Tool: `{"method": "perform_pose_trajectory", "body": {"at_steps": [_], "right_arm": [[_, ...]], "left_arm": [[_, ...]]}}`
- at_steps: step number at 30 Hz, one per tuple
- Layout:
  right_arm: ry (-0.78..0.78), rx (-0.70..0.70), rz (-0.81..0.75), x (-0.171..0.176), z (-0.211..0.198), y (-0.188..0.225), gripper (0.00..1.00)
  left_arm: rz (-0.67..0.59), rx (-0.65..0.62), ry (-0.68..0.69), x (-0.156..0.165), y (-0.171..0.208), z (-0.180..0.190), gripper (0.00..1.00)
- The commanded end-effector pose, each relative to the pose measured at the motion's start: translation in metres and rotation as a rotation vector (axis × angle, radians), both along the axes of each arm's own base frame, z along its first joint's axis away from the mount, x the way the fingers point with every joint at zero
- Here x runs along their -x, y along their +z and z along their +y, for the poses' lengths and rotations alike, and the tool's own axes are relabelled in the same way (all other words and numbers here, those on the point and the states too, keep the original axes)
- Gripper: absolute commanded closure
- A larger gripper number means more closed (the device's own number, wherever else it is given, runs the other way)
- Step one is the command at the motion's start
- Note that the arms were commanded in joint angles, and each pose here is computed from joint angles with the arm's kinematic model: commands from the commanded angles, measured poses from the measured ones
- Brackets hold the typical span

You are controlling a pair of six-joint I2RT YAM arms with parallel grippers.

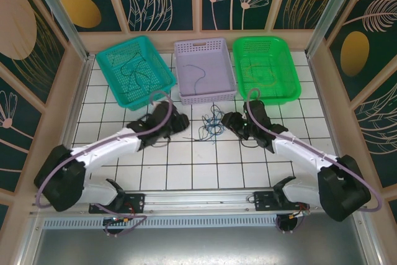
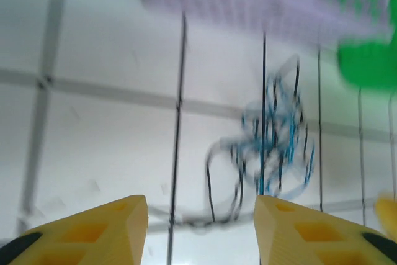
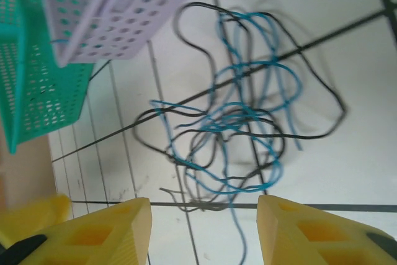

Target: Untangle the cables

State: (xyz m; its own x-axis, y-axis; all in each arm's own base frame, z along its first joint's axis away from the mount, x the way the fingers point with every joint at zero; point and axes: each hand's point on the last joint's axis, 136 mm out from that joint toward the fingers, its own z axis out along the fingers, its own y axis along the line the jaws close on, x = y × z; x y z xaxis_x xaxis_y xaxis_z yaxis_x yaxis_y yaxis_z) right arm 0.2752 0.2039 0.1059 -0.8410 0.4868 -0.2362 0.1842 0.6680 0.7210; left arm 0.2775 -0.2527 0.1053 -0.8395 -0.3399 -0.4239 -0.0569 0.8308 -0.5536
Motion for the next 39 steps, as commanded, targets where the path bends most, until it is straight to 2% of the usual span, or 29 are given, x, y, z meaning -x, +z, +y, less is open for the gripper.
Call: {"method": "perform_pose_trajectory", "body": {"at_steps": [1,5,8,11,14,17,20,23,29,35,39], "right_arm": [[-0.015,-0.106,0.018,-0.010,0.009,0.007,0.51],[-0.082,-0.170,0.116,-0.016,0.014,-0.003,0.51],[-0.089,-0.190,0.125,-0.026,0.018,-0.005,0.53],[-0.067,-0.024,0.040,-0.044,0.010,-0.006,0.57],[-0.002,0.130,-0.015,-0.052,0.001,-0.016,0.60],[0.109,0.191,-0.053,-0.051,0.002,-0.025,0.66],[0.191,0.236,-0.060,-0.045,0.004,-0.035,0.65],[0.256,0.256,-0.082,-0.038,0.004,-0.042,0.62],[0.372,0.239,-0.123,-0.037,0.018,-0.046,0.62],[0.421,0.213,-0.094,-0.038,0.029,-0.058,0.69],[0.419,0.204,-0.090,-0.039,0.031,-0.061,0.70]], "left_arm": [[-0.036,0.148,-0.004,-0.005,0.013,-0.053,0.44],[-0.049,0.106,-0.044,-0.011,0.007,-0.084,0.33],[-0.073,0.023,-0.035,-0.027,0.007,-0.088,0.32],[-0.059,-0.128,-0.033,-0.036,-0.011,-0.083,0.37],[-0.047,-0.150,-0.048,-0.035,-0.026,-0.083,0.39],[-0.022,-0.175,-0.057,-0.032,-0.043,-0.081,0.42],[-0.008,-0.203,-0.042,-0.032,-0.055,-0.076,0.47],[-0.023,-0.227,-0.021,-0.034,-0.059,-0.070,0.55],[-0.034,-0.226,-0.035,-0.035,-0.065,-0.072,0.68],[-0.032,-0.221,-0.030,-0.033,-0.072,-0.070,0.75],[-0.032,-0.210,-0.040,-0.033,-0.074,-0.073,0.85]]}}
